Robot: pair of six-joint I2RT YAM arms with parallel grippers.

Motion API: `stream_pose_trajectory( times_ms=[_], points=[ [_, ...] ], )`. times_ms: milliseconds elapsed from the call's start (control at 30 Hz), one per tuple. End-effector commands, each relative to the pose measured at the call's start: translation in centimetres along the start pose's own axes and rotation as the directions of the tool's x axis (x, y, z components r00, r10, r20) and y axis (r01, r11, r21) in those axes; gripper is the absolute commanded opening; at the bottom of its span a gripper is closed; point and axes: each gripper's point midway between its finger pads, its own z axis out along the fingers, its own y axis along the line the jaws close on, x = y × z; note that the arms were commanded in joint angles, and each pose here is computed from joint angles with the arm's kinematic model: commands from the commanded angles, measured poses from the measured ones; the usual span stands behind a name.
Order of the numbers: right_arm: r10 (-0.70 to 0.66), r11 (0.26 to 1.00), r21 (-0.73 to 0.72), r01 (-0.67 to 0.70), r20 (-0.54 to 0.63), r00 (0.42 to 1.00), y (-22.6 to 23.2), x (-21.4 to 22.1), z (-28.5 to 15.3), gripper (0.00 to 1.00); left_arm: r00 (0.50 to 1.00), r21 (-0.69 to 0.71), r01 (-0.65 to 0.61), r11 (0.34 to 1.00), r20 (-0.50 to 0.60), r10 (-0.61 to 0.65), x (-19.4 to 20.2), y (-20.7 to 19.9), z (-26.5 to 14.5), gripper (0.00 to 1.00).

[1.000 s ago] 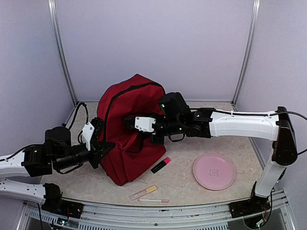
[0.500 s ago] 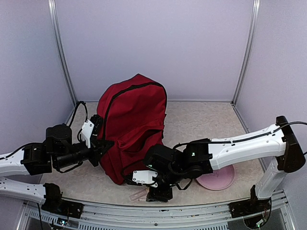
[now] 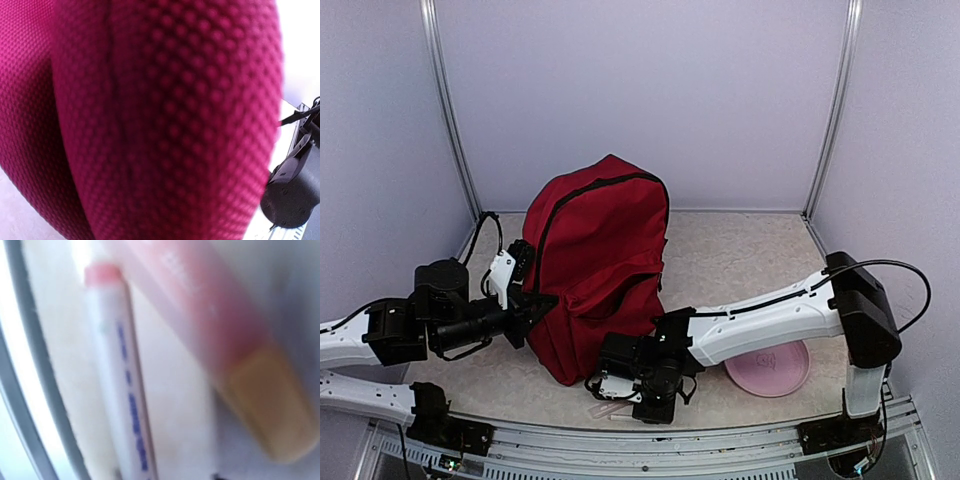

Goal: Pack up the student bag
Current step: Pick up the pen from the center of the board.

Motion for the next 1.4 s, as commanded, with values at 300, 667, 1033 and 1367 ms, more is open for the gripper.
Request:
stream_pose_trajectory(
  times_ms=[300, 667, 1033, 1367],
  points=[
    [-0.076, 0.995, 0.054, 0.084, -0.134, 0.988, 1.4, -0.7, 1.8, 0.35, 0.993, 0.017, 0.025, 1.0, 0.119, -0.027, -3.8, -0.6, -1.3, 0.0],
    [-0.108, 0.979, 0.138, 0.149, -0.266, 0.958, 0.1, 2.0, 4.5, 0.09, 0.992, 0.008, 0.019, 1.0, 0.122, -0.02, -4.0, -0.5, -1.5, 0.0],
    [-0.131, 0.972, 0.175, 0.159, -0.16, 0.978, -0.4, 0.0, 1.2, 0.0, 0.992, 0.003, 0.016, 1.0, 0.124, -0.016, -4.0, -0.5, -1.5, 0.0],
    [-0.157, 0.957, 0.246, 0.152, 0.001, 0.988, -1.1, -2.0, -2.4, 0.0, 0.992, -0.003, 0.011, 1.0, 0.123, -0.011, -4.1, -0.4, -1.5, 0.0]
  ],
)
